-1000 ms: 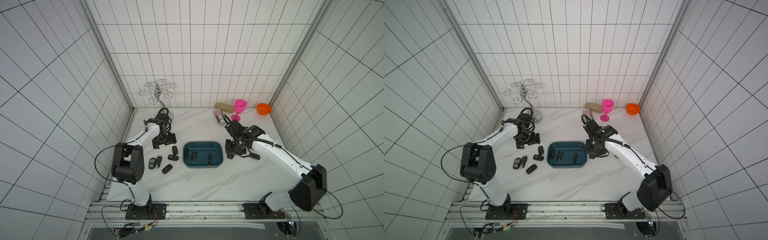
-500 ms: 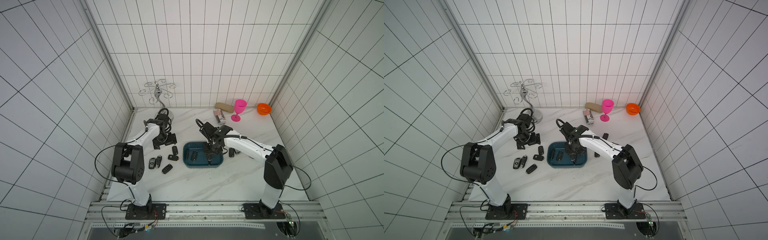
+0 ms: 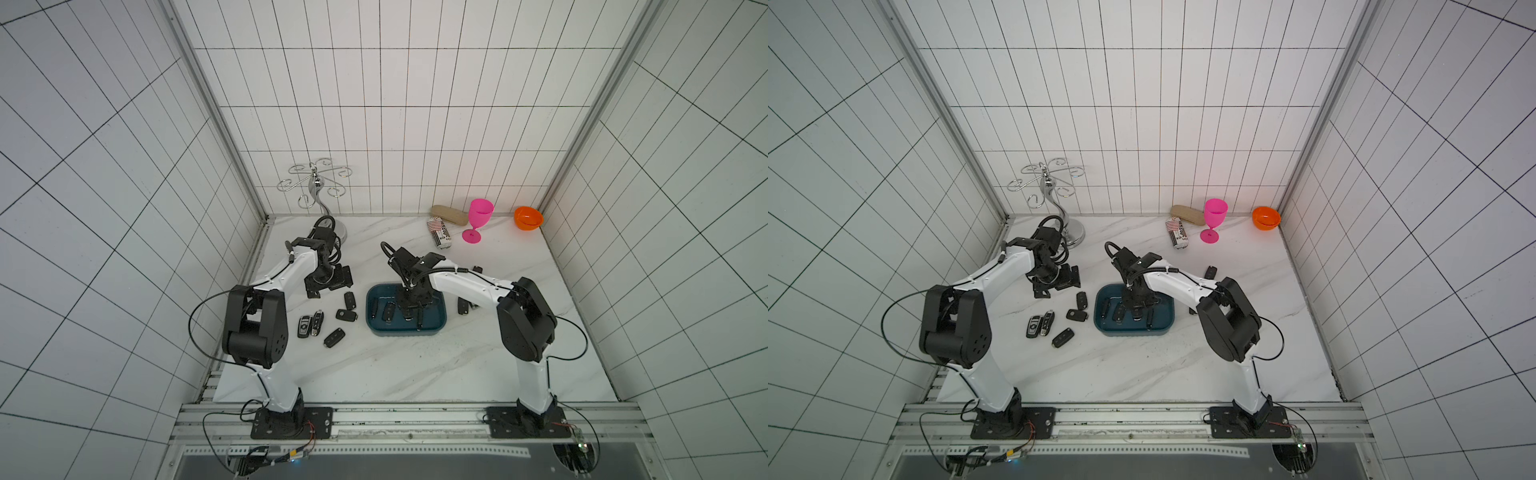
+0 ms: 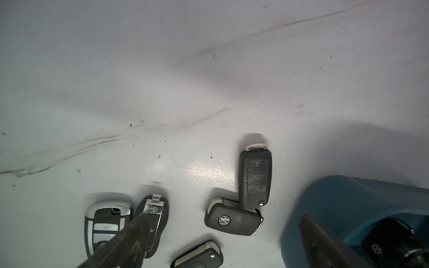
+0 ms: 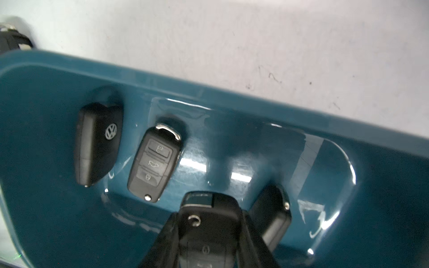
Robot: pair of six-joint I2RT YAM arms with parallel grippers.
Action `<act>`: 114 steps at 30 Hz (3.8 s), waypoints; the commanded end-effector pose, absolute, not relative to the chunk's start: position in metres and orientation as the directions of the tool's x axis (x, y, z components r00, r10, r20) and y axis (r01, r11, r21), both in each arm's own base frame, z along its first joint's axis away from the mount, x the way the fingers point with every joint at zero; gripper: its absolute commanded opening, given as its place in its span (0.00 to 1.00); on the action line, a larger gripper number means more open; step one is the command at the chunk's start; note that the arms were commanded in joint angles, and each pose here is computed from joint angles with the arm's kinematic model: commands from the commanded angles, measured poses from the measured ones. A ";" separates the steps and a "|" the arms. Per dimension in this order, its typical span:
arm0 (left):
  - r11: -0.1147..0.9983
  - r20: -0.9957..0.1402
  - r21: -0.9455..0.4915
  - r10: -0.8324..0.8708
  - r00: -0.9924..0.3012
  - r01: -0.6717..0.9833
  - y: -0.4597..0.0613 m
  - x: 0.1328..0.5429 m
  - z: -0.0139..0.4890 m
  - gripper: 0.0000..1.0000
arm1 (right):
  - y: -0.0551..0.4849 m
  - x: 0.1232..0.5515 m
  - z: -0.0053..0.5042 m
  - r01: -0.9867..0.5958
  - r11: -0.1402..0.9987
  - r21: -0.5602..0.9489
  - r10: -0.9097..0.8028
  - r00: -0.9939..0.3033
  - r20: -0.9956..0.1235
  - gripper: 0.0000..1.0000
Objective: Place the car key into the storage box
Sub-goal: Place the car key in the storage box, then pick up the car key from the center of the board, then place the car key in the storage box.
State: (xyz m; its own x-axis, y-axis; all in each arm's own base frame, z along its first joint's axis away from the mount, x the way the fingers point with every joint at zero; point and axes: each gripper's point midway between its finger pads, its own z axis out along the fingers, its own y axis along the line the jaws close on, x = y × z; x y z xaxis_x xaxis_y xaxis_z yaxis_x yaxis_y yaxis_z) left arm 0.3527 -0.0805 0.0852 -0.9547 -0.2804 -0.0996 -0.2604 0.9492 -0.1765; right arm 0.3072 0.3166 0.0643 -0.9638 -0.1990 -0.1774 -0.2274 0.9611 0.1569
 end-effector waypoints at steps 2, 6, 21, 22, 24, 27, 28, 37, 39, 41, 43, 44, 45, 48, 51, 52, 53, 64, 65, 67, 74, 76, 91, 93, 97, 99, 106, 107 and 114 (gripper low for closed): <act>0.946 -0.092 -0.184 -0.289 -0.953 -0.269 -0.080 0.353 0.080 0.98 | 0.327 0.315 0.067 -0.238 0.958 0.163 -0.207 -0.960 -0.188 0.20; 0.945 -0.079 -0.180 -0.290 -0.954 -0.272 -0.081 0.352 0.076 0.97 | 0.322 0.314 0.060 -0.224 0.965 0.134 -0.199 -0.964 -0.175 0.20; 0.962 -0.065 -0.069 -0.269 -0.961 -0.264 -0.109 0.361 0.053 0.92 | 0.314 0.312 0.037 -0.215 0.972 0.093 -0.199 -0.968 -0.154 0.32; 0.961 -0.060 -0.066 -0.272 -0.960 -0.268 -0.112 0.363 0.050 0.92 | 0.314 0.312 0.037 -0.215 0.972 0.093 -0.200 -0.968 -0.153 0.34; 0.956 -0.053 -0.064 -0.288 -0.956 -0.285 -0.114 0.366 0.045 0.91 | 0.314 0.311 0.036 -0.218 0.971 0.095 -0.202 -0.968 -0.147 0.43; 0.949 -0.052 -0.069 -0.310 -0.949 -0.307 -0.115 0.368 0.041 0.91 | 0.313 0.309 0.036 -0.219 0.971 0.096 -0.204 -0.968 -0.143 0.57; 0.949 -0.050 -0.069 -0.313 -0.949 -0.309 -0.115 0.368 0.040 0.91 | 0.313 0.308 0.037 -0.220 0.970 0.099 -0.205 -0.968 -0.142 0.60; 0.944 -0.018 -0.067 -0.324 -0.946 -0.322 -0.118 0.367 0.026 0.90 | 0.313 0.306 0.059 -0.232 0.964 0.132 -0.207 -0.962 -0.180 0.70; 0.944 -0.012 -0.064 -0.324 -0.946 -0.323 -0.118 0.367 0.023 0.89 | 0.314 0.306 0.072 -0.233 0.960 0.152 -0.200 -0.958 -0.207 0.70; 0.945 -0.008 -0.057 -0.323 -0.947 -0.322 -0.117 0.366 0.020 0.87 | 0.314 0.305 0.088 -0.237 0.956 0.175 -0.193 -0.953 -0.234 0.70; 0.946 -0.004 -0.049 -0.320 -0.947 -0.320 -0.116 0.365 0.017 0.84 | 0.316 0.303 0.106 -0.245 0.948 0.203 -0.188 -0.946 -0.264 0.70; 0.947 0.002 -0.044 -0.319 -0.948 -0.319 -0.116 0.364 0.014 0.83 | 0.315 0.302 0.116 -0.247 0.944 0.218 -0.183 -0.943 -0.279 0.70; 0.946 0.006 -0.042 -0.321 -0.947 -0.320 -0.115 0.363 0.012 0.81 | 0.315 0.301 0.124 -0.251 0.941 0.228 -0.179 -0.939 -0.293 0.70; 0.947 0.015 -0.031 -0.319 -0.947 -0.320 -0.114 0.361 0.005 0.73 | 0.309 0.296 0.155 -0.258 0.931 0.258 -0.163 -0.927 -0.338 0.70; 0.948 0.024 -0.019 -0.318 -0.948 -0.319 -0.113 0.359 0.000 0.65 | 0.296 0.289 0.181 -0.263 0.930 0.258 -0.152 -0.911 -0.382 0.70; 0.948 0.025 -0.016 -0.318 -0.948 -0.319 -0.113 0.359 -0.001 0.62 | 0.289 0.286 0.188 -0.262 0.932 0.248 -0.149 -0.906 -0.397 0.70; 0.948 0.027 -0.015 -0.318 -0.948 -0.318 -0.112 0.359 -0.002 0.61 | 0.281 0.283 0.193 -0.258 0.937 0.237 -0.145 -0.901 -0.408 0.71; 0.950 0.024 -0.017 -0.312 -0.950 -0.312 -0.112 0.361 -0.003 0.32 | 0.149 0.272 0.189 0.014 0.977 0.215 0.104 -0.905 -0.413 0.71; 0.950 0.027 -0.017 -0.313 -0.949 -0.313 -0.112 0.361 -0.003 0.31 | 0.139 0.271 0.187 0.035 0.977 0.210 0.121 -0.902 -0.413 0.71; 0.949 0.028 -0.018 -0.315 -0.949 -0.315 -0.112 0.362 -0.003 0.31 | 0.123 0.268 0.182 0.076 0.977 0.201 0.154 -0.898 -0.412 0.71; 0.943 0.011 -0.056 -0.328 -0.945 -0.328 -0.112 0.370 0.009 0.29 | 0.096 0.253 0.153 0.164 0.970 0.177 0.218 -0.913 -0.345 0.71; 0.938 -0.003 -0.086 -0.338 -0.941 -0.336 -0.112 0.375 0.022 0.28 | 0.090 0.250 0.146 0.184 0.966 0.181 0.235 -0.914 -0.329 0.71; 0.960 -0.207 -0.253 -0.171 -0.963 -0.116 -0.155 0.372 0.179 0.28 | 0.057 0.246 0.110 0.324 0.924 0.205 0.365 -0.905 -0.218 0.72; 0.964 -0.206 -0.261 -0.112 -0.972 -0.056 -0.175 0.365 0.186 0.28 | 0.053 0.247 0.105 0.346 0.911 0.224 0.390 -0.899 -0.198 0.72; 0.963 -0.178 -0.264 -0.003 -0.984 0.045 -0.219 0.352 0.187 0.28 | 0.049 0.246 0.099 0.373 0.894 0.249 0.420 -0.892 -0.169 0.72; 0.960 -0.173 -0.268 0.038 -0.984 0.084 -0.240 0.349 0.184 0.28 | 0.047 0.247 0.100 0.381 0.888 0.257 0.429 -0.887 -0.169 0.72; 0.940 -0.140 -0.308 0.106 -0.984 0.145 -0.295 0.341 0.167 0.27 | 0.044 0.247 0.098 0.393 0.880 0.267 0.444 -0.881 -0.167 0.72; 0.938 -0.137 -0.311 0.113 -0.984 0.151 -0.301 0.339 0.165 0.27 | 0.043 0.246 0.097 0.393 0.879 0.268 0.444 -0.881 -0.164 0.72; 0.933 -0.122 -0.320 0.135 -0.983 0.167 -0.333 0.328 0.146 0.28 | 0.038 0.245 0.093 0.411 0.870 0.271 0.461 -0.873 -0.157 0.72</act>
State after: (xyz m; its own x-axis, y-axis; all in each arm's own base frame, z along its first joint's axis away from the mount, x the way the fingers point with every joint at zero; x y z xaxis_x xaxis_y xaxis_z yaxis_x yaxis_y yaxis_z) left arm 0.3241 -0.3146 0.1424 -0.9853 0.1430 -0.0931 0.1643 0.9426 -0.2907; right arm 0.2528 0.0422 0.1019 -0.8735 0.4522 -0.1805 0.3957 0.8753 0.2779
